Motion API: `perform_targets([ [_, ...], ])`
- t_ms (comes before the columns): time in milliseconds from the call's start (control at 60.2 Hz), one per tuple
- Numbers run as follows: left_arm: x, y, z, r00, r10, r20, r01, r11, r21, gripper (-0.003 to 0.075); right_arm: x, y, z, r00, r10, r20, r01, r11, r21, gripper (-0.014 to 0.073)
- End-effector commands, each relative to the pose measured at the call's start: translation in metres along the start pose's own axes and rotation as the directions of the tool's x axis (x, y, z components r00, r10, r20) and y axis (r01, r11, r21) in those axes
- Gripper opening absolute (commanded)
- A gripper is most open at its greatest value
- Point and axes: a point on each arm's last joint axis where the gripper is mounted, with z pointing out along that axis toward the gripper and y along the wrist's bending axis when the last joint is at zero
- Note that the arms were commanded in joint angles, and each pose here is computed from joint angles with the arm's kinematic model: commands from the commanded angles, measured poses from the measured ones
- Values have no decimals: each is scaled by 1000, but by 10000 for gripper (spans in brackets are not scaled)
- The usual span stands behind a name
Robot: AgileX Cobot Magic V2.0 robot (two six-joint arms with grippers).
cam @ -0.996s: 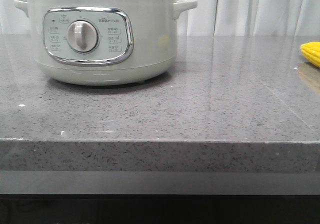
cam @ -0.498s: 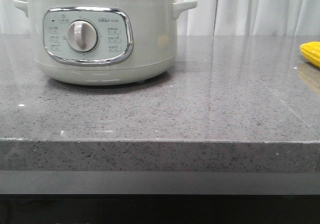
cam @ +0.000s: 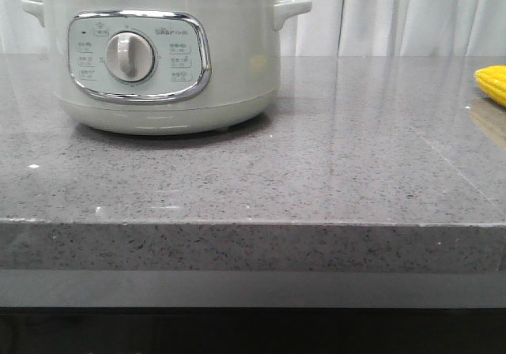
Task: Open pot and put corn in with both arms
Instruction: 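Lower the right gripper over the yellow corn cob, then close the right gripper on the corn cob and lift it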
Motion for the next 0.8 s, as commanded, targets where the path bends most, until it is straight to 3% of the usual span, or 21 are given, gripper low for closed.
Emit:
perform_targets([
  [0,-24,-1,-9,983,-19,184,18,1000,7,186,-18,-1,-7,994,-10,108,10,1000,-3,595],
  [332,-24,-1,-9,983,-19,184,18,1000,7,186,-40,2,36,988,-62,145,63,998,-5,595],
  [780,-24,-1,-9,983,-19,184,18,1000,7,186,-42,5,89,991,-94,91,95,995,-9,595],
])
